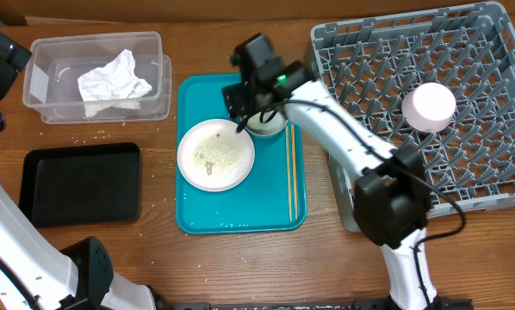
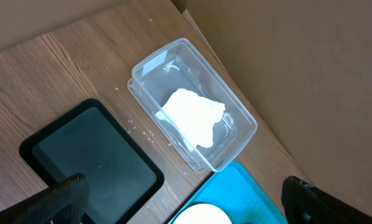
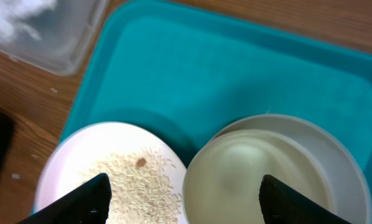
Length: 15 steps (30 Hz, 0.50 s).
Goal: Sort waste into correct bins and load items into the dishwasher
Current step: 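Move the right gripper to the tray and grasp the white cup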
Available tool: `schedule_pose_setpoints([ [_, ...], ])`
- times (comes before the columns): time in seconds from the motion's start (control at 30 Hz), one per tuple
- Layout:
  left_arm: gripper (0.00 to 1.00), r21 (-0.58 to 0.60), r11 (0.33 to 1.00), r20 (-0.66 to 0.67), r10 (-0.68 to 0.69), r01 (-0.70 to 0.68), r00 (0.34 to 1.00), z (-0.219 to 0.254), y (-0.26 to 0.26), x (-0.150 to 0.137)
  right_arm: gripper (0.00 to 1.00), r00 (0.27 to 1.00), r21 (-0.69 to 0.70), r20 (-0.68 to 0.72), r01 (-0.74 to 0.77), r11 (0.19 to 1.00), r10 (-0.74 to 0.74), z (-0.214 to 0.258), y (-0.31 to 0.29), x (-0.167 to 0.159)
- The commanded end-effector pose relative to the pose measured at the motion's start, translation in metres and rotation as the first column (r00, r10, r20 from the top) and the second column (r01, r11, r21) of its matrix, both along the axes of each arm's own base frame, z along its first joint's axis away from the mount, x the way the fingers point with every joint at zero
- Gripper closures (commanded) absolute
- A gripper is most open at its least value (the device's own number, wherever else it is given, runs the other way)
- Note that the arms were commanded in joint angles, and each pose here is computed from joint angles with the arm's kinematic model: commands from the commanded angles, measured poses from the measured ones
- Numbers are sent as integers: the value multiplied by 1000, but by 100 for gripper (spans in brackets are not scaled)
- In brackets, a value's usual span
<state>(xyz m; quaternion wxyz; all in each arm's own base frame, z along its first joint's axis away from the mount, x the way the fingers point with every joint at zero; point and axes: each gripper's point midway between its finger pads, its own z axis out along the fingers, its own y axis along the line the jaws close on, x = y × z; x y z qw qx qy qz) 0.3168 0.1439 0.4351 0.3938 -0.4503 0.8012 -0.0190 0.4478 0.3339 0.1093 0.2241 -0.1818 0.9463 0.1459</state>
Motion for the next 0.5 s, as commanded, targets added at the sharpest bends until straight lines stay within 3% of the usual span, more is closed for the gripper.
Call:
schedule_pose_setpoints([
  [0.0, 0, 12, 1000, 21, 9, -10, 1000, 7, -2, -7, 24, 998, -117, 63, -5, 993, 12, -12, -2, 3],
  [0.13, 0, 12, 1000, 21, 9, -10, 1000, 7, -2, -7, 31, 998, -174, 62, -16, 985, 27, -24, -2, -1],
  [0.47, 0, 12, 1000, 21, 9, -10, 1000, 7, -2, -7, 80, 999, -183, 21, -24, 983, 28, -26, -5, -9],
])
